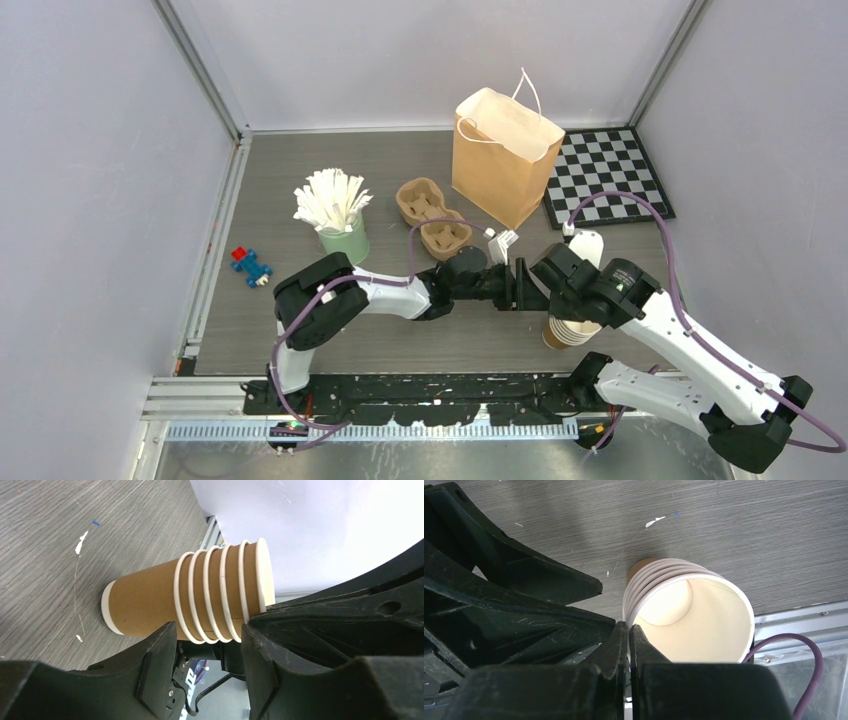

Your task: Pack the takeout coffee

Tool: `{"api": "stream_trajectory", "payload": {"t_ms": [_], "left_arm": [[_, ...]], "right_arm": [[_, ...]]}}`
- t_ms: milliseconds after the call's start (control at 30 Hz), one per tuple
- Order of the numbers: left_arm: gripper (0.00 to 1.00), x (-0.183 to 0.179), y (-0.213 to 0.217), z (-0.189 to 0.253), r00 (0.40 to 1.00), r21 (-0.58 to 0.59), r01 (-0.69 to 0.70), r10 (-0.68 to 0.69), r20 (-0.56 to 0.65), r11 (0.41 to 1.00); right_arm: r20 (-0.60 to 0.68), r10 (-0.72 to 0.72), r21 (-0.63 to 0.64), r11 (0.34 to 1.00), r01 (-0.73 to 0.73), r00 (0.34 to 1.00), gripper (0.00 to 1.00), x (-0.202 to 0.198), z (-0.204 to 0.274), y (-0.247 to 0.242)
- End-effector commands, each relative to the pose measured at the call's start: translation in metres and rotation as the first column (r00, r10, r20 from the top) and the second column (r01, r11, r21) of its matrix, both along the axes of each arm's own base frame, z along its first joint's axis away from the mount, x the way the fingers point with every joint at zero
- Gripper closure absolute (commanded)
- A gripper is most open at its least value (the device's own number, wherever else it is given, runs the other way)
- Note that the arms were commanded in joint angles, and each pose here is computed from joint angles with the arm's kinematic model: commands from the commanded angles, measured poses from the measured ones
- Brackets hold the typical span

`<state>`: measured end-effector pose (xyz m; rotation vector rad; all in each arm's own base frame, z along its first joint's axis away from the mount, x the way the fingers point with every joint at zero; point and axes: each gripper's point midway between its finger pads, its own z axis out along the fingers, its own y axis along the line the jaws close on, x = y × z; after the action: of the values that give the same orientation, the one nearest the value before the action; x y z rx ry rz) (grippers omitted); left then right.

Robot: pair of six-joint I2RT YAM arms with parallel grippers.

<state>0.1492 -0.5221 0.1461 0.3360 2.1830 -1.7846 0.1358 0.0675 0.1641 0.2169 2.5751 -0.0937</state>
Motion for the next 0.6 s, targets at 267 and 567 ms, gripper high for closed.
{"api": "stream_trajectory", "payload": {"t_ms": [267, 567], "left_arm": [[0.47, -0.0026, -0.0111, 0.0306, 1.0, -0.115, 0.026, -0.024, 0.017, 0.993], [0.46, -0.005, -0.0146, 0.0316, 0.999, -0.124, 0.044, -0.043, 0.01, 0.991]], "right_arm": [[0.047, 0.059, 0.077, 0.995, -0.062, 0.997, 1.0, 0.0031, 0.0125, 0.0127], [0.026, 0.08, 0.082, 0.993, -0.082, 0.996, 1.0, 0.0028, 0.0052, 0.0184]]}}
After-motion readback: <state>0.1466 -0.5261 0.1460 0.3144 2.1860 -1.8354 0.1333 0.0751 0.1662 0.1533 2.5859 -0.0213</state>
